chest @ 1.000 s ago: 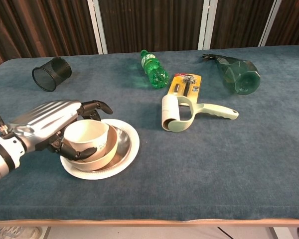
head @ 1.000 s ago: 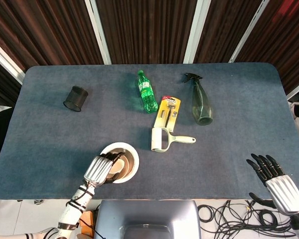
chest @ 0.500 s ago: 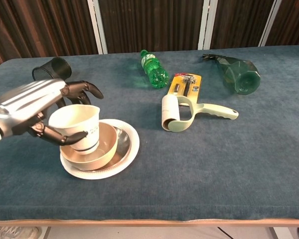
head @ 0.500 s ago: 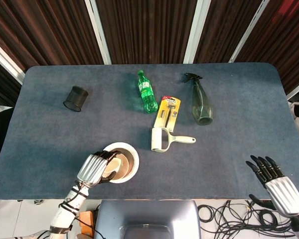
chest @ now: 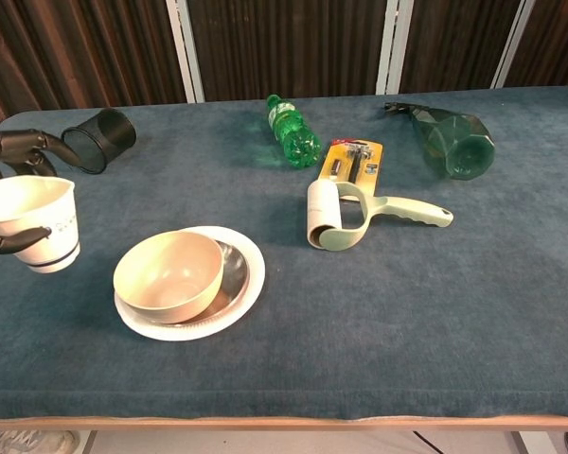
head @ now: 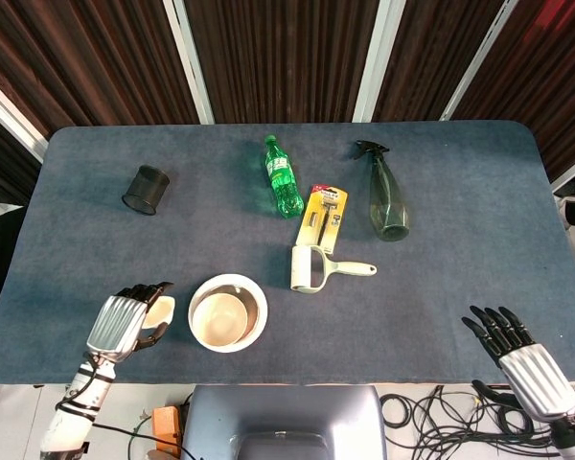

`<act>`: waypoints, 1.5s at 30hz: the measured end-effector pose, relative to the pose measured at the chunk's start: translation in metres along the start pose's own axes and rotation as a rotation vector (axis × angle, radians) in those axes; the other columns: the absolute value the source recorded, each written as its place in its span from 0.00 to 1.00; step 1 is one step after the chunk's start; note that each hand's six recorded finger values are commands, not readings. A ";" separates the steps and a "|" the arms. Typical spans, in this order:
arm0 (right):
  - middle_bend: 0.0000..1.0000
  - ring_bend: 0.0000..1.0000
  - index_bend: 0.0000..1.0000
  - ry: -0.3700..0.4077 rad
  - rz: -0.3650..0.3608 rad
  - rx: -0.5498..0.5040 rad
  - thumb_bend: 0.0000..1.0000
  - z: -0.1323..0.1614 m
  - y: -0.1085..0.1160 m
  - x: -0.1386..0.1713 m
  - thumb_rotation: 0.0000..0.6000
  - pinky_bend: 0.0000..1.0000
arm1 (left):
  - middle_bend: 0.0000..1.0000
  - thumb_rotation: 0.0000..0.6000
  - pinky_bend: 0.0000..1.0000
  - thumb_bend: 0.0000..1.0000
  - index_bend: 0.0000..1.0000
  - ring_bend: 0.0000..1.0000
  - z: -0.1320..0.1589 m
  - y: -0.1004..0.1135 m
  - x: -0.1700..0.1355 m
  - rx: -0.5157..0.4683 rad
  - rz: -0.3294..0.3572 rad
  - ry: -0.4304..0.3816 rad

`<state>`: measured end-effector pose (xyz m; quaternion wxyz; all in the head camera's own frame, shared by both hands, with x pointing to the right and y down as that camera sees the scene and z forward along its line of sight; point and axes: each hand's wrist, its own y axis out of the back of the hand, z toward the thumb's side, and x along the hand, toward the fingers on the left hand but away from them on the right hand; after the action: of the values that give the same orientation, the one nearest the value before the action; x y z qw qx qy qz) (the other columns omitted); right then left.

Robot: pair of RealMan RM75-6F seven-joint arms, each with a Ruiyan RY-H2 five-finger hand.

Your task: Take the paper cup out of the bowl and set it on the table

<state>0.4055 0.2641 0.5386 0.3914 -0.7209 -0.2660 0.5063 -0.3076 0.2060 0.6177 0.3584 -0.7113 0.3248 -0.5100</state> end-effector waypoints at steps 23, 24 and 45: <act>0.00 0.00 0.00 -0.004 0.028 0.026 0.11 0.005 -0.008 0.005 1.00 0.01 | 0.09 1.00 0.35 0.31 0.04 0.11 -0.055 -0.060 -0.011 0.047 -0.121 0.126; 0.00 0.00 0.00 -0.007 0.029 0.026 0.11 0.005 -0.008 0.004 1.00 0.01 | 0.05 1.00 0.34 0.31 0.02 0.08 -0.055 -0.060 -0.011 0.048 -0.122 0.125; 0.00 0.00 0.00 -0.113 -0.018 0.027 0.11 -0.009 0.000 0.002 1.00 0.02 | 0.00 1.00 0.25 0.30 0.00 0.00 -0.090 0.029 -0.103 0.127 0.104 0.261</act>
<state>0.4144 0.2628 0.5388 0.3900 -0.6835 -0.2873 0.5461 -0.4247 0.2594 0.5625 0.3836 -0.5971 0.3721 -0.5982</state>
